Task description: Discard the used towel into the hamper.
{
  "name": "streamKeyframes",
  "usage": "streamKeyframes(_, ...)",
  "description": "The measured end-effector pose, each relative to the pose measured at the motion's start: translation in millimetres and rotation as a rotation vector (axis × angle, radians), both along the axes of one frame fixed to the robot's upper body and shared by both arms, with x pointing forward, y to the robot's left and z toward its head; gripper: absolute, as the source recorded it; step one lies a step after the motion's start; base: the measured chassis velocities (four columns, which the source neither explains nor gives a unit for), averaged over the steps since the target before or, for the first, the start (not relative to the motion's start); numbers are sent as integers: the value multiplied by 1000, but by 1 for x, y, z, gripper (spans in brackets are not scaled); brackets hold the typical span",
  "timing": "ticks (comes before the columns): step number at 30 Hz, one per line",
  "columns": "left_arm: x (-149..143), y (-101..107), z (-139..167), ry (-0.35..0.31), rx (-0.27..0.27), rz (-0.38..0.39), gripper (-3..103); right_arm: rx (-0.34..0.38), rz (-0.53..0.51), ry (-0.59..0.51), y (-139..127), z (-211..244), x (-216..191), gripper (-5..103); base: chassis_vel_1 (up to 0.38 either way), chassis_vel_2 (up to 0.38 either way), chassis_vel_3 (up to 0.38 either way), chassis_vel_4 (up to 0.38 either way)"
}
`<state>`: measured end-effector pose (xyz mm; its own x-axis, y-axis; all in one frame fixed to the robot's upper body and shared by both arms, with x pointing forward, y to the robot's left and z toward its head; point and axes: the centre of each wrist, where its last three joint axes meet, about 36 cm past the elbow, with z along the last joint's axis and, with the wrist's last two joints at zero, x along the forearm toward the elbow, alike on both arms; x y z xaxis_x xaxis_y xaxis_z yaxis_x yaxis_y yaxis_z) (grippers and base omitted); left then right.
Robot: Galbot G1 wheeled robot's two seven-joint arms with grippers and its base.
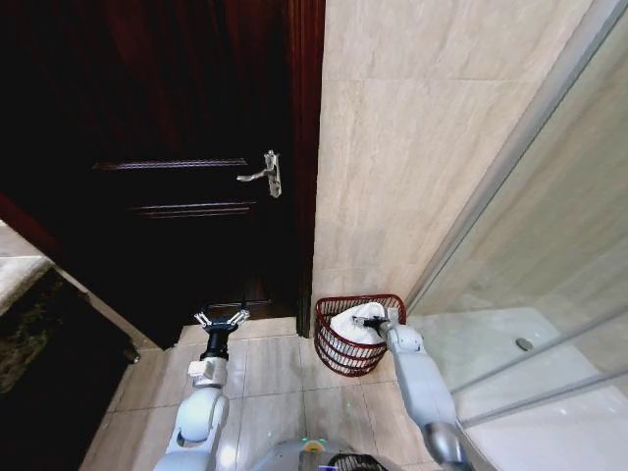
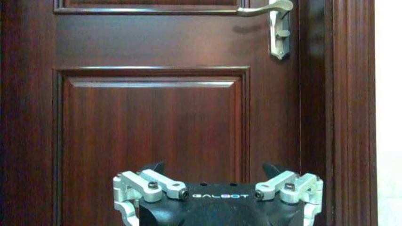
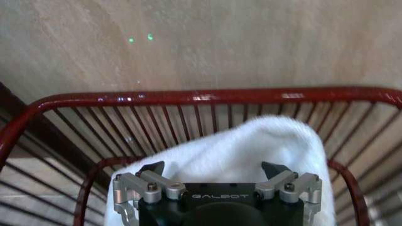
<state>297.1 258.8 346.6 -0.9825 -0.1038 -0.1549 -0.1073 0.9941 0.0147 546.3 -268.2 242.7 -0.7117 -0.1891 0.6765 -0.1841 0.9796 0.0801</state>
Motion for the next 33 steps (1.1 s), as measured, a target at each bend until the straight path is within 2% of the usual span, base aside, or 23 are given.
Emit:
streamKeyframes(6, 0, 1, 1, 0, 4, 1, 100, -28, 18, 50, 10, -1, 9, 100, 0, 0, 0, 0)
streamKeyframes(12, 2, 1, 3, -4, 6, -4, 100, -62, 47, 200, 1, -11, -1, 100, 0, 0, 0, 0)
streamKeyframes(19, 2, 0, 5, -7, 6, -8, 100, -67, 45, 236, -7, -24, -13, 100, 0, 0, 0, 0)
streamKeyframes(22, 2, 1, 6, -9, 7, -8, 100, -51, 36, 189, -7, -16, -16, 100, 0, 0, 0, 0)
streamKeyframes(25, 3, -2, 7, -12, 0, -11, 100, -38, -11, 23, -2, 29, -20, 100, 0, 0, 0, 0)
streamKeyframes(26, 3, -2, 7, -12, 0, -11, 100, -38, -11, 23, -2, 29, -20, 100, 0, 0, 0, 0)
streamKeyframes(29, 3, -7, 8, -16, -9, -19, 100, -40, -34, -100, 1, 68, -31, 100, 0, 0, 0, 0)
streamKeyframes(33, 3, -7, 10, -25, -15, -22, 100, -46, -52, -184, 3, 93, -47, 100, 0, 0, 0, 0)
